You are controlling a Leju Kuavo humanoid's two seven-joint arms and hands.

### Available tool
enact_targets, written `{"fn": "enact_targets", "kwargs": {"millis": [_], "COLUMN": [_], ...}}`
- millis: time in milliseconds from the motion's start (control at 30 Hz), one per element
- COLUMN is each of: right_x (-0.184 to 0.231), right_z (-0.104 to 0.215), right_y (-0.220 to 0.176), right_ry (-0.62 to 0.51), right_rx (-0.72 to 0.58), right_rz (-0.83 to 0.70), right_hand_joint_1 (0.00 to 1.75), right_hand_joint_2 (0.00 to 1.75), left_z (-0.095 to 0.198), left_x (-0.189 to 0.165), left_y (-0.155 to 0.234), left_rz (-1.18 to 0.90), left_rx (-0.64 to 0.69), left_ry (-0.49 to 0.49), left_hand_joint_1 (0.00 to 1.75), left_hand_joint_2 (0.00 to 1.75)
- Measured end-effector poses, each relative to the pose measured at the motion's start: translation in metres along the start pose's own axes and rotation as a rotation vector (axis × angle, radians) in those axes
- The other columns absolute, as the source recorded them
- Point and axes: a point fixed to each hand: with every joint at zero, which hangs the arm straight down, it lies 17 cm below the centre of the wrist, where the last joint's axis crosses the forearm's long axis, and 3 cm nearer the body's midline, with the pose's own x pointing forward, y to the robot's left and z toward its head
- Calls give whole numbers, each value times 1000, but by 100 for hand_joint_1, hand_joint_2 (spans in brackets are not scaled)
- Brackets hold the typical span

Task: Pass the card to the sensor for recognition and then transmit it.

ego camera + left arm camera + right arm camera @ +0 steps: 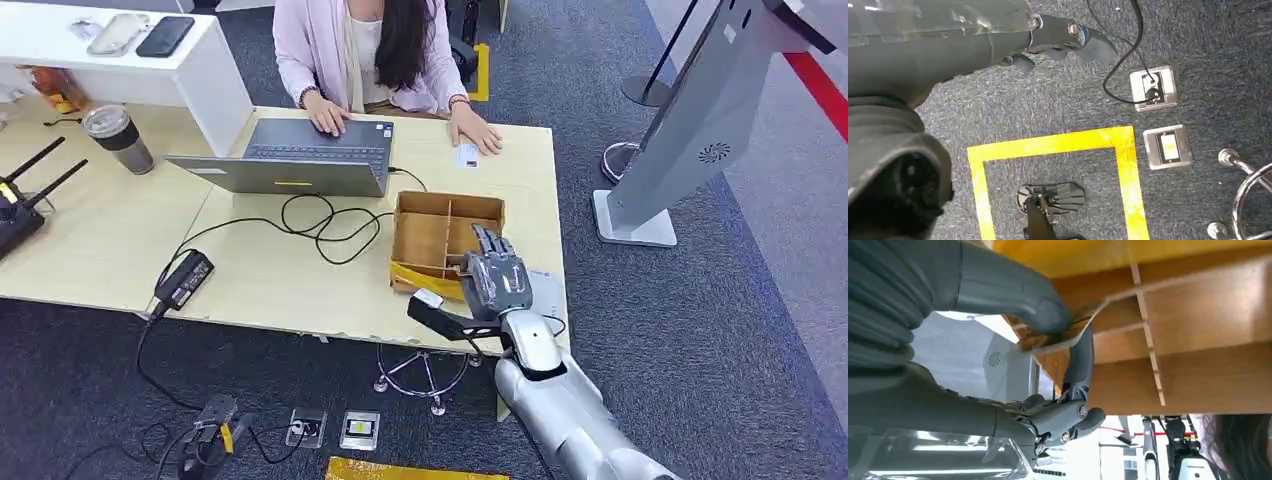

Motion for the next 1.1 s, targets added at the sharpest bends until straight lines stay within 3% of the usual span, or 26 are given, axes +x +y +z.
{"fn": "enact_targets", "kwargs": {"millis": [700, 1100], "right_x": [-5, 10], "right_z": [-9, -64], "right_y": [-14, -188], "right_ry": [-10, -89], "right_rx": [-27, -300], "right_rz": [12, 116], "right_hand_joint_1": [175, 175], "right_hand_joint_2": [175, 175], "left_z": [-1, -2], "left_x": [1, 3], "left_y": [2, -3], "left_rz": [-8, -35], "left_rx": [4, -7], "left_ry": [4, -3], "left_hand_joint_1": [0, 0], "left_hand_joint_2": [0, 0]}}
